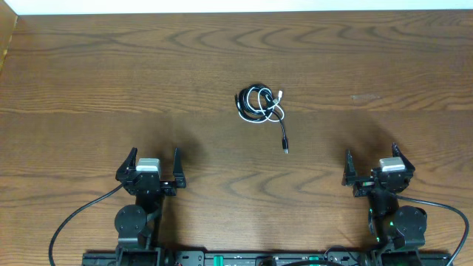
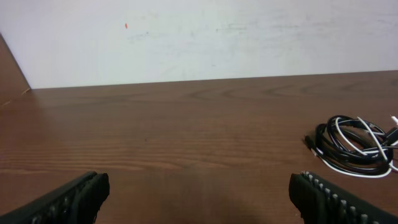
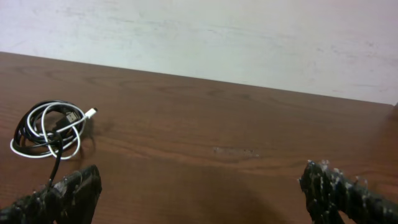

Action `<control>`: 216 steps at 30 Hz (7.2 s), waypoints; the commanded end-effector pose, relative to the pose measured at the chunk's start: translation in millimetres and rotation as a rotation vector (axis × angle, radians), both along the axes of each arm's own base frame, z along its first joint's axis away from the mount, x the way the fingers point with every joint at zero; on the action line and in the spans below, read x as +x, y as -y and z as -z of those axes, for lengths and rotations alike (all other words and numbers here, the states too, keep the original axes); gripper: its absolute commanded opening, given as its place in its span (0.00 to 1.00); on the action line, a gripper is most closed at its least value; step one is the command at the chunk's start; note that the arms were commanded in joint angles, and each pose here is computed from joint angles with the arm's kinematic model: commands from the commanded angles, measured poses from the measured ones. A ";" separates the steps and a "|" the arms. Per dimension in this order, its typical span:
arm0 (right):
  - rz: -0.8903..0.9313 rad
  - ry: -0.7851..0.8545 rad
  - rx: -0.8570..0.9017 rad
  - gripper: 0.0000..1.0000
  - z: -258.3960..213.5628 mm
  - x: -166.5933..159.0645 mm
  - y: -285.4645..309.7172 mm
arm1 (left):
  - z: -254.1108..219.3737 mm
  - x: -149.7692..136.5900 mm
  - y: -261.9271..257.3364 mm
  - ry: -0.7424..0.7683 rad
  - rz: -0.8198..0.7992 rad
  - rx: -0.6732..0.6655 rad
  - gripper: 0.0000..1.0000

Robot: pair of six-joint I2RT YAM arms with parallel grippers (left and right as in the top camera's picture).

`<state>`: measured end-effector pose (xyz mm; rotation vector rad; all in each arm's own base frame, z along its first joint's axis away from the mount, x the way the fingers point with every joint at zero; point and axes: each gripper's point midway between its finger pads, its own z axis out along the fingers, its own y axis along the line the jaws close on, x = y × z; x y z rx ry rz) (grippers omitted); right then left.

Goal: Untangle cables

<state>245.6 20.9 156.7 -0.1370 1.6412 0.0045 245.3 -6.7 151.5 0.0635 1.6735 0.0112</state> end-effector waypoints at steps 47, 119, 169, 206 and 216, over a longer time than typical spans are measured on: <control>-0.009 -0.003 0.005 0.99 1.0 -0.4 -1.9 | 18.6 -0.9 -2.5 -0.067 -0.010 0.027 0.98; -0.009 -0.003 0.005 0.99 0.9 -0.4 -1.9 | -157.5 -68.4 4.0 -0.252 -0.017 -0.208 0.98; -0.052 -0.683 0.056 0.99 -182.7 14.6 -17.4 | -154.7 -25.6 32.2 -0.509 0.155 -0.133 0.98; -0.155 -0.877 0.040 0.99 -129.6 58.4 -37.2 | -174.3 48.8 21.1 -0.578 0.077 -0.122 1.00; -0.113 -0.930 0.048 0.99 -111.9 72.5 -33.4 | -161.8 83.2 44.7 -0.600 0.204 -0.175 1.00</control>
